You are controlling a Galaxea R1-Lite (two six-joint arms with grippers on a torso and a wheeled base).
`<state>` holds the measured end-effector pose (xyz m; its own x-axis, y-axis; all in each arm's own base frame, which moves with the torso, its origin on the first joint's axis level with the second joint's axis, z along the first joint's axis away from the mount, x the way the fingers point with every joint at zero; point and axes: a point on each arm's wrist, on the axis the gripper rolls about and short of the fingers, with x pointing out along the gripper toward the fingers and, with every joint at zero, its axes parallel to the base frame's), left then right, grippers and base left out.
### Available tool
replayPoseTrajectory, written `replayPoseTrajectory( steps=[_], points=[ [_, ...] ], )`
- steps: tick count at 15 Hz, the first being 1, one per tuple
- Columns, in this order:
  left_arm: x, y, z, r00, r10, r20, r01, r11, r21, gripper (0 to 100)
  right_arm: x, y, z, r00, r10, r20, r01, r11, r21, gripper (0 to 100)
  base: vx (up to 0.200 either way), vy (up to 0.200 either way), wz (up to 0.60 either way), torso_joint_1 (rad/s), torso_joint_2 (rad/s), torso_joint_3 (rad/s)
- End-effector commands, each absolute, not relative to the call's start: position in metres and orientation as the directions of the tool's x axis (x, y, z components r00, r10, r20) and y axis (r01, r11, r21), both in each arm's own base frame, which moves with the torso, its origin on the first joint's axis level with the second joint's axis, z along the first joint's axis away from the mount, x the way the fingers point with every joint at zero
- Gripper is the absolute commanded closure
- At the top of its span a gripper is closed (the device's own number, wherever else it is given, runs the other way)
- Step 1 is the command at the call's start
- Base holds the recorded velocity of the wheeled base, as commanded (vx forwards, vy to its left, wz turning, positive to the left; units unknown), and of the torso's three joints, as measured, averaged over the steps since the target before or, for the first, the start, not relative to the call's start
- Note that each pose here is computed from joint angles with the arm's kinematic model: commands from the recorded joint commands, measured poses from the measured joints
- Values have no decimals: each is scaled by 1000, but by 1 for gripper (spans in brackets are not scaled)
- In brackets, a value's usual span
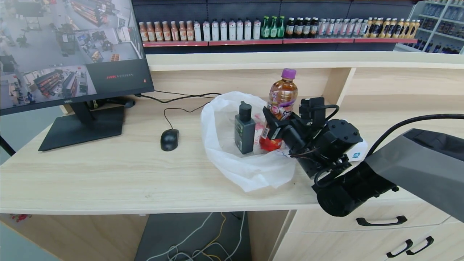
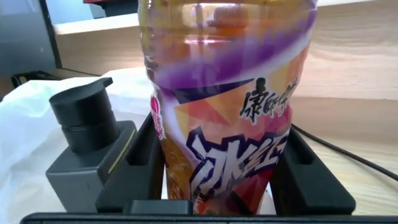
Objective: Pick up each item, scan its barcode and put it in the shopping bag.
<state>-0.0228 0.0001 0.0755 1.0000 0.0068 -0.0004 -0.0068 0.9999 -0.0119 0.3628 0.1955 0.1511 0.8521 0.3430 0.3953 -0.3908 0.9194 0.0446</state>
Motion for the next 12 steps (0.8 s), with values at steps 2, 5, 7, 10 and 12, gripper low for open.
replayPoseTrajectory(
  steps=[2,5,7,10,12],
  points=[
    [-23,0,75,1000,8,0,-8,1000,-12,0,369,200,135,863,349,366,-391,919,44,100,0,0,0,0,0,0],
    [-23,0,75,1000,8,0,-8,1000,-12,0,374,202,124,869,353,346,-390,920,42,100,0,0,0,0,0,0],
    [-23,0,75,1000,8,0,-8,1000,-12,0,374,202,120,872,354,336,-390,920,41,100,0,0,0,0,0,0],
    [-23,0,75,1000,8,0,-8,1000,-12,0,372,206,116,874,365,322,-398,917,40,100,0,0,0,0,0,0],
    [-23,0,75,1000,8,0,-8,1000,-12,0,369,207,110,878,374,299,-402,915,37,100,0,0,0,0,0,0]
  ],
)
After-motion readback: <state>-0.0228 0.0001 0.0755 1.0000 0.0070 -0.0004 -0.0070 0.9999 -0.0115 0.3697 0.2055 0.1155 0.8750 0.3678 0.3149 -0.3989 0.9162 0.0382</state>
